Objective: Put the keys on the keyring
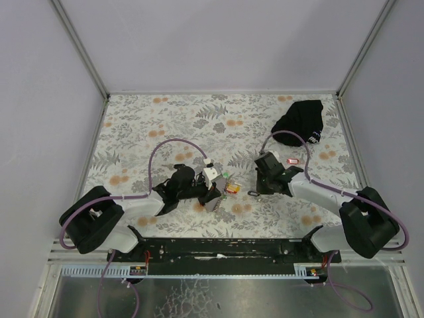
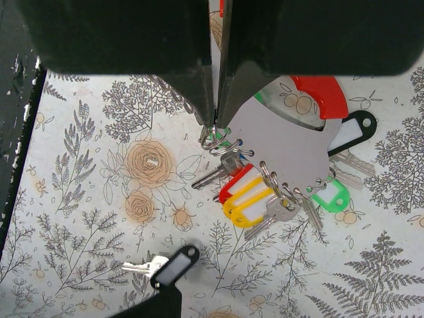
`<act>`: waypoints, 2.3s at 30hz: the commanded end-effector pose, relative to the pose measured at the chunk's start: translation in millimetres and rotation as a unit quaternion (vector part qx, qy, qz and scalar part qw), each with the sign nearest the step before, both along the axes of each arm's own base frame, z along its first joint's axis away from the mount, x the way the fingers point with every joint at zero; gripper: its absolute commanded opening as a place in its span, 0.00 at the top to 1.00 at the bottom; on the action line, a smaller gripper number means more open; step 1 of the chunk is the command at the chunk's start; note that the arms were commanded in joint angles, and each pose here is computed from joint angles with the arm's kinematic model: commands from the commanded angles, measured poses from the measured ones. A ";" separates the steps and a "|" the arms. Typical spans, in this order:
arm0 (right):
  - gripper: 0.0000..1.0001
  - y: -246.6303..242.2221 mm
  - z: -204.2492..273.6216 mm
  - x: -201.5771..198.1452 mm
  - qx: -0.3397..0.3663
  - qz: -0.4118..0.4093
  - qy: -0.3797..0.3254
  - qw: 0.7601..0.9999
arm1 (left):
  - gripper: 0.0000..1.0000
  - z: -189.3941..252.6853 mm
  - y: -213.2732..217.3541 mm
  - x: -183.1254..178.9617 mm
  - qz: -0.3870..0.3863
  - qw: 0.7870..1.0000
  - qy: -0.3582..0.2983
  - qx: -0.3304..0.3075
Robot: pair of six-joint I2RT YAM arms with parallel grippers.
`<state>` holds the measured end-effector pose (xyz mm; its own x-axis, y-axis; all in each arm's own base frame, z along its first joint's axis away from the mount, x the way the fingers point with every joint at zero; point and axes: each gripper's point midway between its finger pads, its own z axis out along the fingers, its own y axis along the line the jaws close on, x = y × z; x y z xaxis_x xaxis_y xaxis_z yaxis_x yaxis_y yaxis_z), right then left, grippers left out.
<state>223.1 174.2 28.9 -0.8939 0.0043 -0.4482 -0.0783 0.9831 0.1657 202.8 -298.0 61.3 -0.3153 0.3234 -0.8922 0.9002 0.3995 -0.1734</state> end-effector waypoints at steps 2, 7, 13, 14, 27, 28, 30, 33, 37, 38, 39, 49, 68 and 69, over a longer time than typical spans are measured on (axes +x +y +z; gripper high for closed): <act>0.89 -28.0 -3.8 14.9 0.000 -0.075 -0.025 0.997 | 1.00 20.5 -11.6 6.0 -0.008 1.000 -0.019 -0.023; 0.63 -34.7 -2.2 9.1 -0.008 -0.068 -0.023 0.997 | 1.00 20.1 -11.8 5.7 -0.009 1.000 -0.017 -0.023; 0.45 -39.4 6.3 -7.8 0.003 -0.055 -0.020 0.998 | 1.00 20.8 -12.3 5.7 -0.009 1.000 -0.018 -0.023; 0.44 -39.3 5.9 -12.4 0.006 -0.050 -0.013 0.999 | 1.00 20.7 -12.2 5.7 -0.010 1.000 -0.017 -0.023; 0.41 -12.6 -18.0 -52.0 0.081 -0.019 0.066 0.994 | 1.00 19.8 -12.6 5.7 -0.010 1.000 -0.016 -0.023; 0.41 -7.7 -18.6 -52.1 0.088 -0.015 0.066 0.994 | 1.00 20.7 -13.3 6.0 -0.011 1.000 -0.017 -0.023; 0.41 0.0 -21.4 -52.8 0.093 -0.007 0.068 0.993 | 1.00 19.8 -12.6 5.7 -0.010 1.000 -0.016 -0.022; 0.41 13.0 -23.3 -47.0 0.101 0.002 0.062 0.993 | 1.00 20.6 -12.2 6.0 -0.009 1.000 -0.017 -0.022; 0.42 21.9 -21.6 -24.1 0.093 0.000 0.031 0.995 | 1.00 21.2 -11.5 5.4 -0.009 1.000 -0.019 -0.023; 0.42 19.8 -21.8 -16.2 0.081 -0.007 0.018 0.996 | 1.00 21.2 -11.8 5.3 -0.010 1.000 -0.018 -0.023; 0.41 17.4 -22.7 -9.3 0.069 -0.014 0.009 0.997 | 1.00 21.0 -11.5 5.4 -0.009 1.000 -0.018 -0.023; 0.41 19.3 -4.8 30.4 0.022 0.025 -0.048 0.998 | 1.00 20.7 -10.9 5.8 -0.008 1.000 -0.019 -0.021; 0.48 -22.0 5.3 -10.5 0.065 0.032 0.015 0.997 | 1.00 20.5 -12.4 5.0 -0.012 1.000 -0.016 -0.022; 0.49 -21.7 2.9 -9.9 0.071 0.033 0.021 0.997 | 1.00 20.4 -12.6 5.0 -0.012 1.000 -0.016 -0.022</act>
<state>216.6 143.6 34.8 -0.8897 0.0162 -0.4562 -0.1038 0.9660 0.2367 203.4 -298.8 62.3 -0.3209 0.3289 -0.8882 0.8993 0.3999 -0.1769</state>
